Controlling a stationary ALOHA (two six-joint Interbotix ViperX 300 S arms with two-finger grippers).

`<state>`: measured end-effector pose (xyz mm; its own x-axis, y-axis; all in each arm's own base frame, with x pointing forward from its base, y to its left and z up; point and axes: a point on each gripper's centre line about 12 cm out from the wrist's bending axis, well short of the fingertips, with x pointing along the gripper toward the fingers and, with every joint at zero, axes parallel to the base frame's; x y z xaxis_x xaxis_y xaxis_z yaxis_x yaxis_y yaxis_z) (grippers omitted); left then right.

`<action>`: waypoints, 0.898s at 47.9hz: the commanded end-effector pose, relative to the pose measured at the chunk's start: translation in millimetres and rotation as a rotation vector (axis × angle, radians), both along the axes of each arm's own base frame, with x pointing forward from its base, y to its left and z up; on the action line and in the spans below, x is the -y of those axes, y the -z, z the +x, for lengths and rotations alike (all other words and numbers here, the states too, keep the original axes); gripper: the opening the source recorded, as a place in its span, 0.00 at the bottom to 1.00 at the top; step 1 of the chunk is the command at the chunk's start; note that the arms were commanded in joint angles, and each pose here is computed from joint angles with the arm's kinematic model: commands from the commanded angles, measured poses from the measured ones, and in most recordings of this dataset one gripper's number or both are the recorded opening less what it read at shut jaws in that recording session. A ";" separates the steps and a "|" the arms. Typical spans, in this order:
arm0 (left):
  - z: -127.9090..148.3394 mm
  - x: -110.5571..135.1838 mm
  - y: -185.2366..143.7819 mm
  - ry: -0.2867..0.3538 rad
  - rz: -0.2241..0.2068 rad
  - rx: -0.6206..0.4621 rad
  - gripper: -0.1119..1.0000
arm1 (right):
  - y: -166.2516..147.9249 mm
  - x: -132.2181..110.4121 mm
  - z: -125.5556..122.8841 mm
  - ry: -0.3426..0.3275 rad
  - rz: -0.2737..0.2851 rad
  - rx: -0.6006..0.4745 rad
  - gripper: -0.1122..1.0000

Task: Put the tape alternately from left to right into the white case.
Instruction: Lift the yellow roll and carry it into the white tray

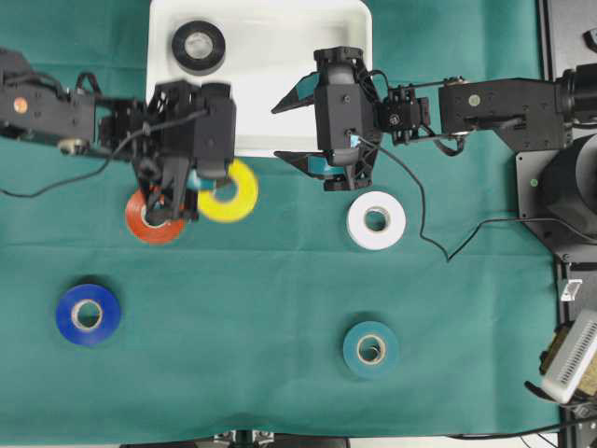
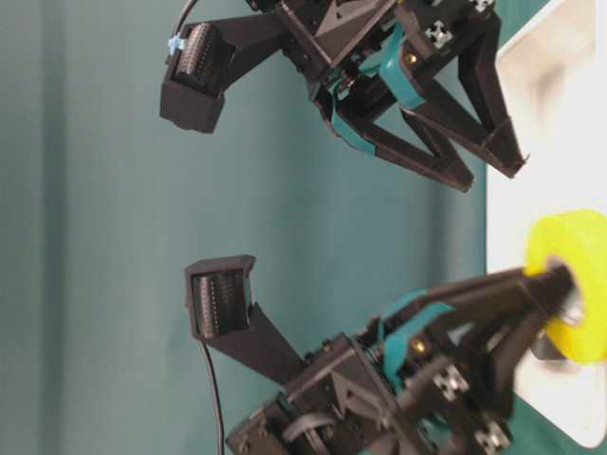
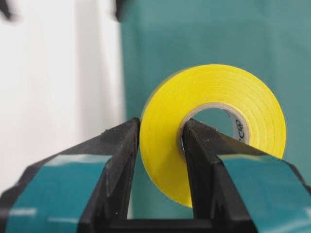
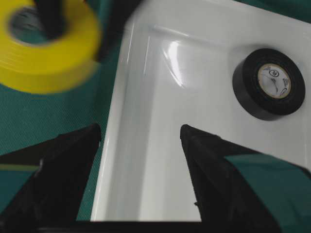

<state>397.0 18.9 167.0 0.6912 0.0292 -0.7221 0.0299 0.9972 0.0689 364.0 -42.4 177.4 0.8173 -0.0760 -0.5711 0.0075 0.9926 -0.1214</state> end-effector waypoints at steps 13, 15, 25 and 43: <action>15.9 -46.6 -16.9 -0.054 0.078 0.128 0.08 | -13.2 -1.2 1.8 -0.005 -0.003 0.041 0.73; 17.1 -52.1 -15.1 -0.065 0.082 0.136 0.08 | -13.7 -1.2 2.1 -0.005 -0.004 0.042 0.73; 23.1 -73.9 -4.6 -0.110 0.090 0.138 0.08 | -13.5 -1.1 2.5 -0.005 -0.004 0.041 0.73; 34.1 -91.1 1.9 -0.146 0.087 0.134 0.08 | -14.9 -1.1 3.0 -0.006 -0.004 0.047 0.73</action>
<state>423.8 107.4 148.6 0.7332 0.1850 -0.6543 -0.1198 0.9824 0.1435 364.0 -42.4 177.4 0.8173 -0.0759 -0.5712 0.0065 0.9924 -0.1226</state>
